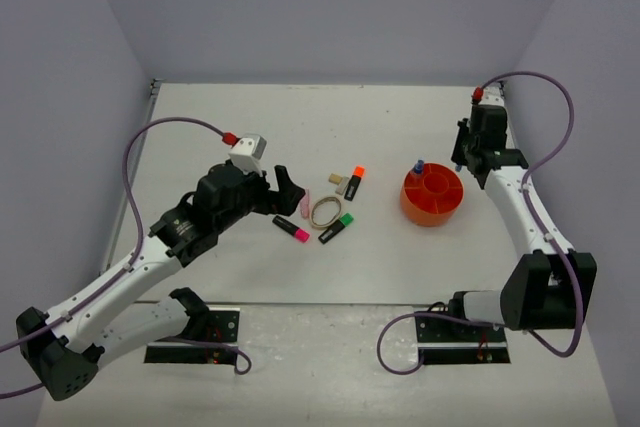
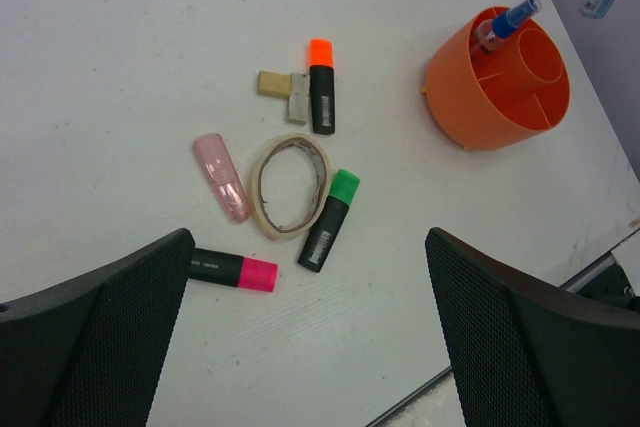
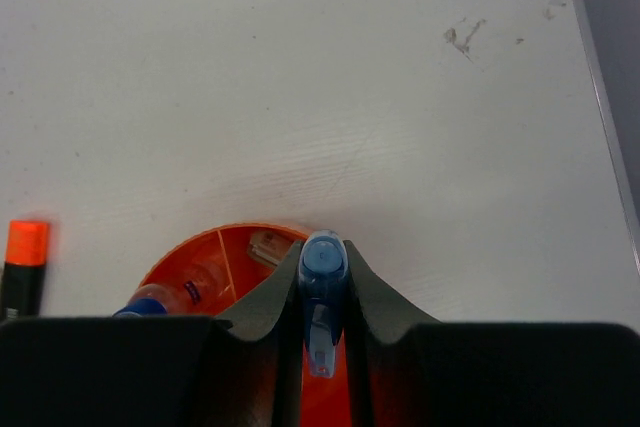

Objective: Sort the stationery into containers
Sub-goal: Place the stationery in the storage box, then pick up the stationery from the center of the board, then place the stationery in the storage box.

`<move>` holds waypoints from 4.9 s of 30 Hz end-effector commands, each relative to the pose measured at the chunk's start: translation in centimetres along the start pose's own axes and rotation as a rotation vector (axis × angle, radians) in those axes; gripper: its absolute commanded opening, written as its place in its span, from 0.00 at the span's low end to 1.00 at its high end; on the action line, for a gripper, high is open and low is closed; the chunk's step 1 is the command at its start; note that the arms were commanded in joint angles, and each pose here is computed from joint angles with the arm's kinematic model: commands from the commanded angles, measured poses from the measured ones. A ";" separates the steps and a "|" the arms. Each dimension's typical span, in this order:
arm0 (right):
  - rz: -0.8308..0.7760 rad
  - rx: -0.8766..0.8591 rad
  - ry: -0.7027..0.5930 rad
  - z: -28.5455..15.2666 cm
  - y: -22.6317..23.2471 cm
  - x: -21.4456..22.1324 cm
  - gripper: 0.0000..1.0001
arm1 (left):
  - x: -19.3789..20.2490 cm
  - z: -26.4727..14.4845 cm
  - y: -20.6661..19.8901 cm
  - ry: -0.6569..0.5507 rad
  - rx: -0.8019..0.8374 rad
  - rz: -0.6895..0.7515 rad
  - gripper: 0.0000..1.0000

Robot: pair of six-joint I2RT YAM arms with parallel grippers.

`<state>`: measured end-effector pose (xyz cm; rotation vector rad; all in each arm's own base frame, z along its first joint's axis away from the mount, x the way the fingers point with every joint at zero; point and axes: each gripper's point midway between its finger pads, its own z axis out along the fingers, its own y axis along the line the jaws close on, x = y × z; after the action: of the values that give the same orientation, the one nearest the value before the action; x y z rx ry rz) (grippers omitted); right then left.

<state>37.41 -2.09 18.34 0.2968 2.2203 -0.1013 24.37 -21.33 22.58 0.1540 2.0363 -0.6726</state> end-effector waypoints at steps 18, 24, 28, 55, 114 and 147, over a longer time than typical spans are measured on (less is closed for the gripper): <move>-0.075 -0.021 0.161 2.8 0.4 3.9 0.19 | 0.6 -0.9 -0.5 0.016 0.061 0.080 1.00; -0.079 -0.030 0.154 2.3 0.7 3.7 0.33 | 0.8 -0.5 -0.2 0.027 0.043 0.079 1.00; -0.078 -0.031 0.142 1.9 0.8 3.3 0.37 | 1.0 -0.1 0.2 0.035 0.018 0.076 1.00; -0.085 -0.491 -0.198 -13.6 10.5 -3.4 0.40 | 8.1 15.7 9.8 0.330 -0.693 -0.025 0.72; -0.049 -1.184 0.347 -16.2 27.4 7.7 0.09 | -0.2 4.9 -10.9 -0.129 0.549 0.158 0.00; -0.230 -0.025 -0.214 -0.3 1.0 -1.8 0.00 | 4.3 2.6 0.3 0.146 -0.040 0.125 1.00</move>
<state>37.65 -1.78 21.12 0.0935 2.0155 -0.2221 24.57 -23.56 16.78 0.2900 2.1685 -0.5610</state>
